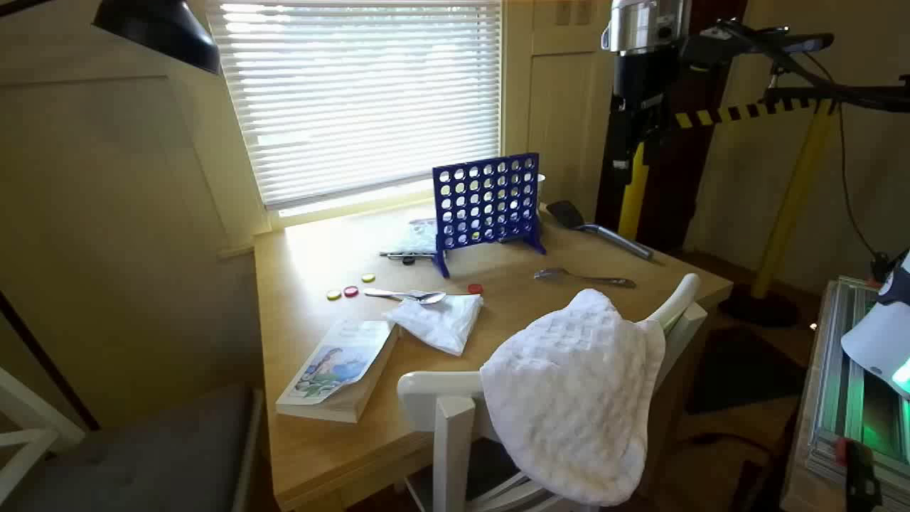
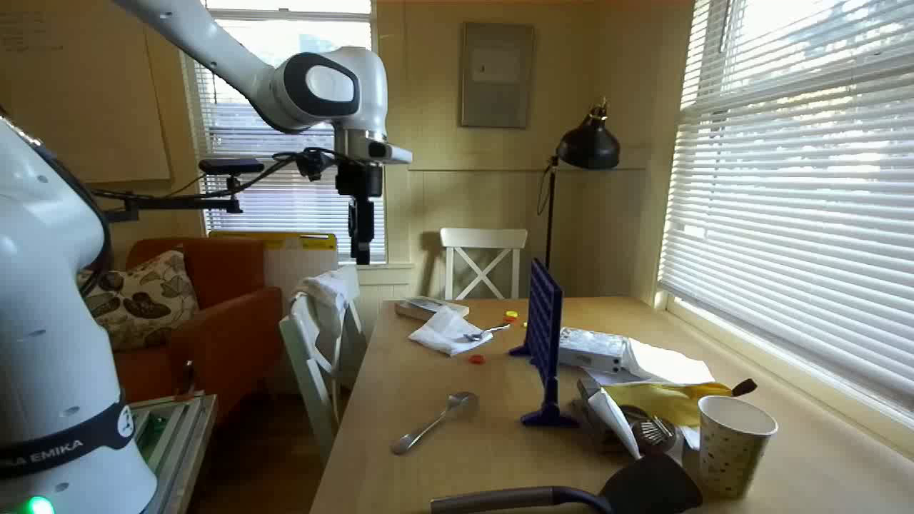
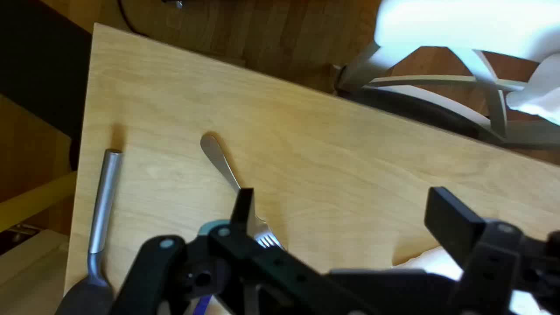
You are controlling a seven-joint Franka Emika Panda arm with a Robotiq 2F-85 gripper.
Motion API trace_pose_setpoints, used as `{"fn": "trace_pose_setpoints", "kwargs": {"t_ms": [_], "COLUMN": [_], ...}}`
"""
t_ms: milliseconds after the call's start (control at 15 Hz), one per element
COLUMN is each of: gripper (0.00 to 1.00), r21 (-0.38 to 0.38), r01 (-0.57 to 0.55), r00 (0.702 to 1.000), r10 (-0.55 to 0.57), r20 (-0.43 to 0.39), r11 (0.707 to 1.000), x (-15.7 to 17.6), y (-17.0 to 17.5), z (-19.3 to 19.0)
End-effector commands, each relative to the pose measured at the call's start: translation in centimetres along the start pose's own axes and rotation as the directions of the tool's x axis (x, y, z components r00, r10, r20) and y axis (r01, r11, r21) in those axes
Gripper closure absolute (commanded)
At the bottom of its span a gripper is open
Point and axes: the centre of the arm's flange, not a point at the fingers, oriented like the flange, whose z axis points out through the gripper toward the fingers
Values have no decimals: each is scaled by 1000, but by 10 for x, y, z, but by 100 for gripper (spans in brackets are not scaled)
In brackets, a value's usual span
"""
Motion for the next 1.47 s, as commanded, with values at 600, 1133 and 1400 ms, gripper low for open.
{"fn": "trace_pose_setpoints", "kwargs": {"t_ms": [600, 1133, 1400], "gripper": [0, 0, 0], "r21": [-46, 88, 66], "r01": [117, 324, 305], "r00": [993, 945, 952], "r10": [-117, -327, -305], "r20": [3, 18, -10], "r11": [992, 942, 950], "x": [26, 81, 54], "y": [76, 293, 272], "z": [0, -11, -2]}}
